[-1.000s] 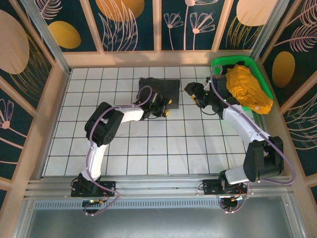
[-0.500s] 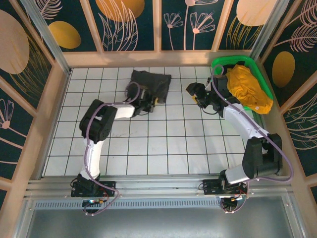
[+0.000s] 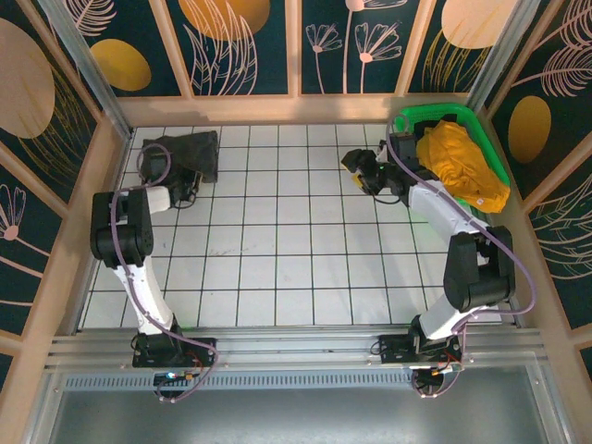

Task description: Fold and stack the t-shirts

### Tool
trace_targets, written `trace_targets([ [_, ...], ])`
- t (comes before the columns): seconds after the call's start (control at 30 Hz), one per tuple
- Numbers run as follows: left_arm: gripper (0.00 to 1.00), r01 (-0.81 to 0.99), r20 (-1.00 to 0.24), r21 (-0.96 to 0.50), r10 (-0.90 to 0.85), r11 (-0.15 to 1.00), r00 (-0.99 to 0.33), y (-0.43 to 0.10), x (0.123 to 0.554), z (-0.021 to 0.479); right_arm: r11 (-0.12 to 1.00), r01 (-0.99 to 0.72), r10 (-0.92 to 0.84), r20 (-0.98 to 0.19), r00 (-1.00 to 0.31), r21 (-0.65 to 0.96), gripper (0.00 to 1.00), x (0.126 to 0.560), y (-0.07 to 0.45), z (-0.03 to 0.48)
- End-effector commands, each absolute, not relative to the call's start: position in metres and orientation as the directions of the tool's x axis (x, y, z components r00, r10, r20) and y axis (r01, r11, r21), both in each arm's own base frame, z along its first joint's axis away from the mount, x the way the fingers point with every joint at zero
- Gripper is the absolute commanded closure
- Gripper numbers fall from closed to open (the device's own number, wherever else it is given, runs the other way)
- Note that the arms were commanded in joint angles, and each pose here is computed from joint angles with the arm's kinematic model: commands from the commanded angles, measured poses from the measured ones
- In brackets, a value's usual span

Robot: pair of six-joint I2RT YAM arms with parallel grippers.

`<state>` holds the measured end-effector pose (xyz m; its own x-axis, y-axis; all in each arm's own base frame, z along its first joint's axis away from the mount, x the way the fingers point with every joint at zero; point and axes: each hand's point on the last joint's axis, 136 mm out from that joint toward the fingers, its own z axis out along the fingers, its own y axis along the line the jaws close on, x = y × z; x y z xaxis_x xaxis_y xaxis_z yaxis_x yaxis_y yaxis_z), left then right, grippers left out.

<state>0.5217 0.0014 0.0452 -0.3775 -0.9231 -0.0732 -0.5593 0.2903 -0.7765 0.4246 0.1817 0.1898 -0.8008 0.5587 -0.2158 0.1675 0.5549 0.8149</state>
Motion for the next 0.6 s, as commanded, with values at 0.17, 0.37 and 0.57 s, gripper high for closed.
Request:
trace_targets([
  [0.17,1.00,-0.523,-0.219,-0.672,-0.815,0.525,-0.537,0.036,0.507,0.030,0.450,-0.139,0.462,-0.363,-0.809,0.882,0.40,0.428,0.215,0.248],
  [0.37,1.00,-0.530,-0.248,-0.641,-0.804,0.555,-0.540,0.043,0.503,0.033,0.403,-0.186,0.458,-0.374,-0.806,0.896,0.39,0.425,0.220,0.257],
  [0.57,0.01,-0.482,-0.322,-0.674,-0.809,0.560,-0.491,0.042,0.500,0.092,0.407,-0.205,0.470,-0.397,-0.788,0.890,0.18,0.424,0.218,0.268],
])
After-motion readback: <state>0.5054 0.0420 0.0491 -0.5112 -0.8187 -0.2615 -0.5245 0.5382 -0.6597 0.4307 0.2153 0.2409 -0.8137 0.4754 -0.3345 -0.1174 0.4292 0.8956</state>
